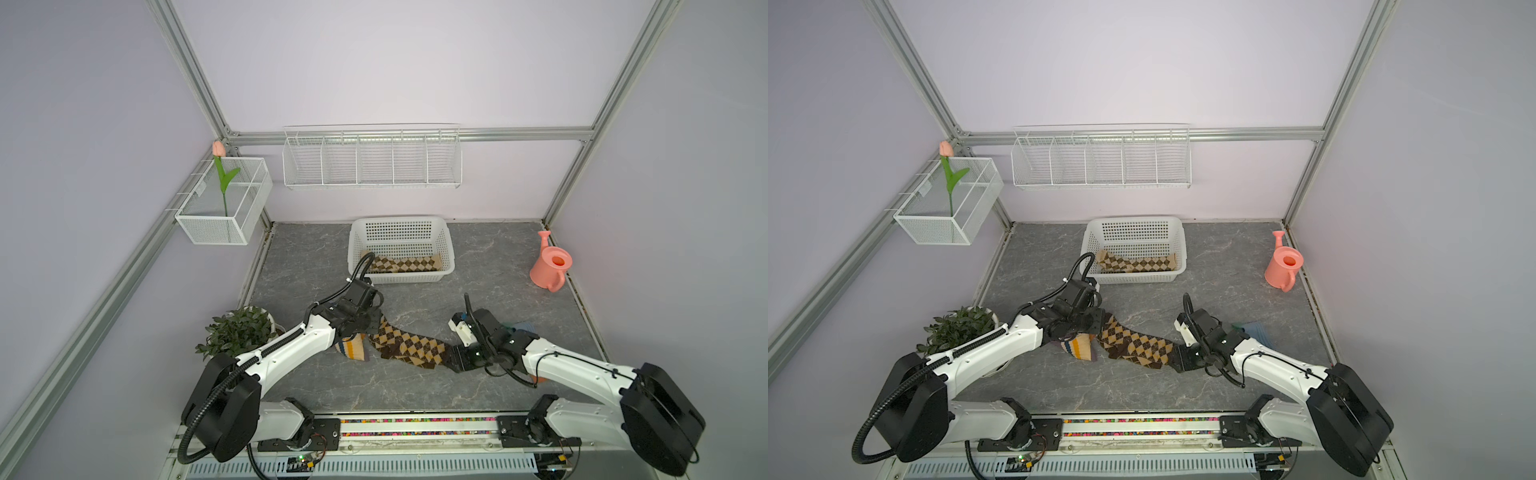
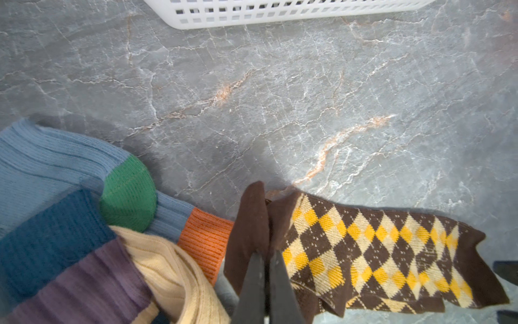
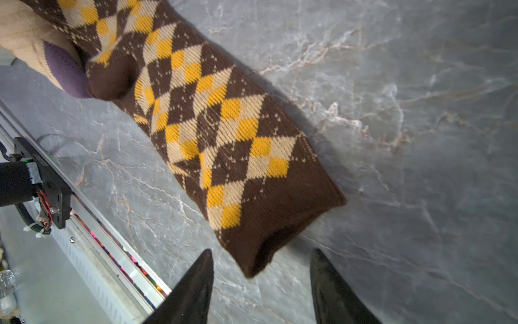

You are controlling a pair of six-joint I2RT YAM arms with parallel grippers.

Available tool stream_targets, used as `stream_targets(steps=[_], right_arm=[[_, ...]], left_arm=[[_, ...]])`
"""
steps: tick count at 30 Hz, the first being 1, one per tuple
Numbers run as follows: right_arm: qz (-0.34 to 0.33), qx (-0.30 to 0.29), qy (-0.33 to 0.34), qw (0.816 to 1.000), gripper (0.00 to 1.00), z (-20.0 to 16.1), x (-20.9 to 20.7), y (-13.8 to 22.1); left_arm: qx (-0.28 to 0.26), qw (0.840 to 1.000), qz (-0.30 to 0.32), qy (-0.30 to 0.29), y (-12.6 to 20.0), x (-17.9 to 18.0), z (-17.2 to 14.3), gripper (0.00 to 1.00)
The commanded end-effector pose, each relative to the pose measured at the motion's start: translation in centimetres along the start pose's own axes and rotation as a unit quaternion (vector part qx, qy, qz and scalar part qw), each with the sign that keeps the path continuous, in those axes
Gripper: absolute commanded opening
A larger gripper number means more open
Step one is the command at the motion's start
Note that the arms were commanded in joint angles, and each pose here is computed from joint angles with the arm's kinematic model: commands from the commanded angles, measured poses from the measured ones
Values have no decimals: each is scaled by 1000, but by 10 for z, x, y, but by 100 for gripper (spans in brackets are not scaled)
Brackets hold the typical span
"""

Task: Place the socks together as a pair
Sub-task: Pick up a pair of socks from the center of the board.

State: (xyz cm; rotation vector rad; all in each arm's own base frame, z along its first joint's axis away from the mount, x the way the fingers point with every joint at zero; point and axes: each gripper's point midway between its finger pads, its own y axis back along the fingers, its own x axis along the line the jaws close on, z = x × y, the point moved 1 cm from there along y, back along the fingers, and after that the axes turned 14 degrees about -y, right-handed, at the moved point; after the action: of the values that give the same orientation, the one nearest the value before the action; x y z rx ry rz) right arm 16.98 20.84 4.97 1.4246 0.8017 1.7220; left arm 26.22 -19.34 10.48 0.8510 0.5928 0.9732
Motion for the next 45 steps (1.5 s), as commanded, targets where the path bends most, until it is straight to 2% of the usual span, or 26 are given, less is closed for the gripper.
stream_targets(steps=[1,3,10,14,19,22,25,37,45], right_arm=[[27,-15,-12,999,58,13,9,-5],[33,-11,-13,999,56,15,12,-10],[48,1,-15,999,21,19,20,-19],[73,-22,4,997,10,31,43,1],[144,-50,33,988,8,53,97,34],[197,-50,42,978,7,63,128,45],[226,-44,39,972,7,66,141,43],[153,21,-31,987,7,13,55,-36],[119,36,-31,992,8,6,37,-53]], left_arm=[[-16,1000,-6,8,6,0,3,0],[-17,1000,-5,9,5,0,1,0],[-18,1000,-9,12,0,-1,0,0],[-24,1000,-9,13,0,-1,3,0],[-34,999,-9,16,0,-2,9,0],[-38,999,-11,18,1,-2,11,0],[-43,999,-13,16,3,-3,14,0],[-47,999,-9,20,4,2,14,0],[-52,998,-22,24,6,-2,18,0]])
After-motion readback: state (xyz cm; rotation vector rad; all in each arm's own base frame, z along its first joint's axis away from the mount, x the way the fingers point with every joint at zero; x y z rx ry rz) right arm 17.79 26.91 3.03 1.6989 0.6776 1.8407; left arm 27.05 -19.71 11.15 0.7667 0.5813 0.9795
